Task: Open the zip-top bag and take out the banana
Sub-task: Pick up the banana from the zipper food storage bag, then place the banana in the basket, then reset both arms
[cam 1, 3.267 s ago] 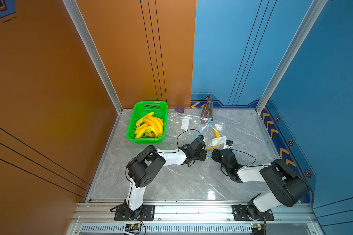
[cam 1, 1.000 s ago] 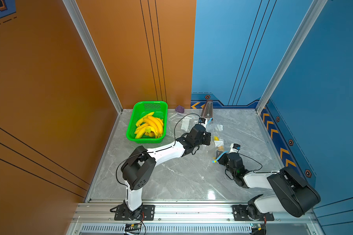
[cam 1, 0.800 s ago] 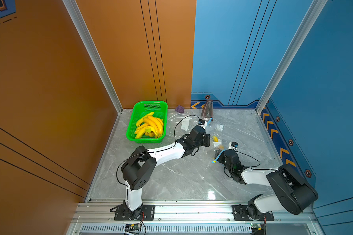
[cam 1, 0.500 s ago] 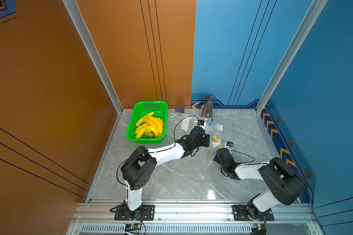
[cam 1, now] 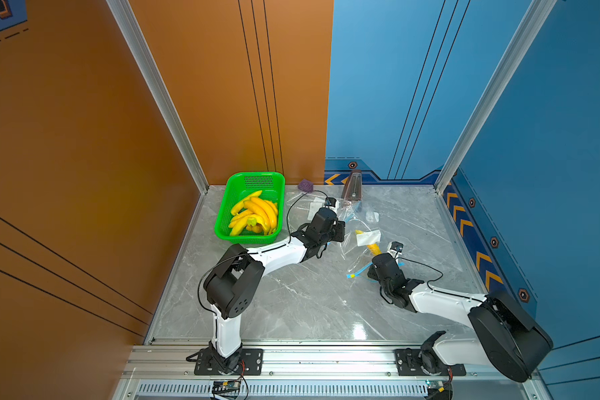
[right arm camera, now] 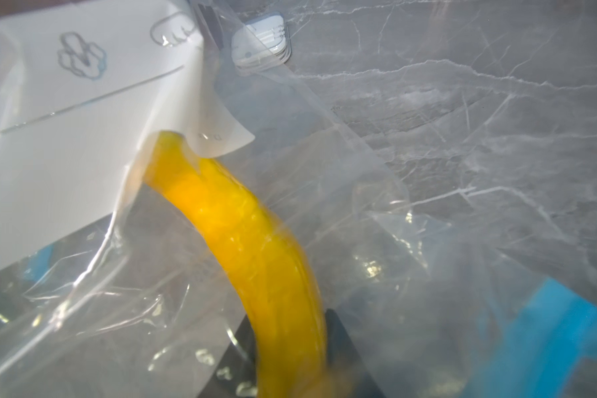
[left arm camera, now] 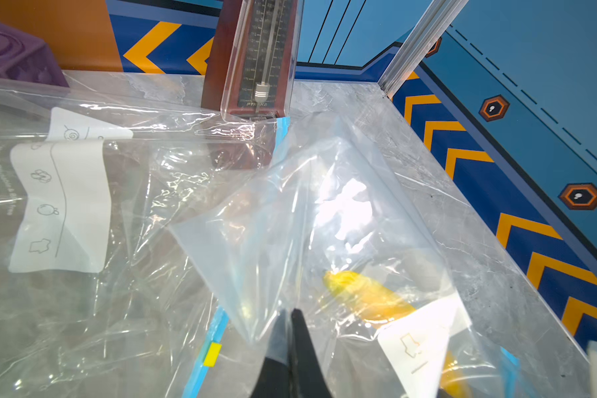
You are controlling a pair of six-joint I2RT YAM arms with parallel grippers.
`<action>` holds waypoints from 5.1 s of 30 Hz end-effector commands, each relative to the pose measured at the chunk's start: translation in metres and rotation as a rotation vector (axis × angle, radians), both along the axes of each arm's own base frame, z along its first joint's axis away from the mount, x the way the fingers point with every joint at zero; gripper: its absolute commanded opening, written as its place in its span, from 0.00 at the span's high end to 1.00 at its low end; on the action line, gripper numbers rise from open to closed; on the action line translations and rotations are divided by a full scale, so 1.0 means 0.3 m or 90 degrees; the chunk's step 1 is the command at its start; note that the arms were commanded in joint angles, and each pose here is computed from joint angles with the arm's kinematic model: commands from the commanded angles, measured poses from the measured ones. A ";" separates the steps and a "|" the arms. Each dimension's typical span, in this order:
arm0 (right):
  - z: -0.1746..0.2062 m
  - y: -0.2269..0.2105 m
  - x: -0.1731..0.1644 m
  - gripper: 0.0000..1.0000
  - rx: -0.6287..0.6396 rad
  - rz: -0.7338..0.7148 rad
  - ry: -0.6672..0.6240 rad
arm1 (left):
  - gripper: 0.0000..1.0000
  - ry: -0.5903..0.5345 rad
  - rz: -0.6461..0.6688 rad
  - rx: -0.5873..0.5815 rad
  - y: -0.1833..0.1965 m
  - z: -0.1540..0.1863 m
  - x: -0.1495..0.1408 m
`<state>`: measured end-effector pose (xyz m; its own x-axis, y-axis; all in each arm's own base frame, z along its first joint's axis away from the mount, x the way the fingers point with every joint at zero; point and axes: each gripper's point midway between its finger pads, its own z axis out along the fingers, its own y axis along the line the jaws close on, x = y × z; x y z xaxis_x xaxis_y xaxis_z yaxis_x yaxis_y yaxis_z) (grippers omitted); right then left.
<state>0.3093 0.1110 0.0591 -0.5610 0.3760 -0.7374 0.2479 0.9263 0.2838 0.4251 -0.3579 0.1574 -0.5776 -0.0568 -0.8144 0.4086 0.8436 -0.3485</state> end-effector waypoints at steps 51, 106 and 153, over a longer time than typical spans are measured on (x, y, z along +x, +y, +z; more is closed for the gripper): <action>0.250 0.092 -0.535 0.67 0.032 0.302 0.052 | 0.40 -0.008 0.092 0.030 0.190 -0.062 0.205; 0.272 1.392 0.593 0.38 -0.098 0.418 -0.156 | 0.02 -0.161 0.490 0.108 1.190 0.278 -0.630; 0.427 -0.379 0.091 0.00 -0.219 -0.052 -0.084 | 0.02 -0.172 0.380 0.292 1.223 -0.107 -0.406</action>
<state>0.3508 0.0276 0.2024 -0.4094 0.1889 -0.8926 0.2436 0.9654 0.0926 0.2919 0.0191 0.1162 -0.3930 0.0562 -0.9178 -0.2084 0.9667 0.1485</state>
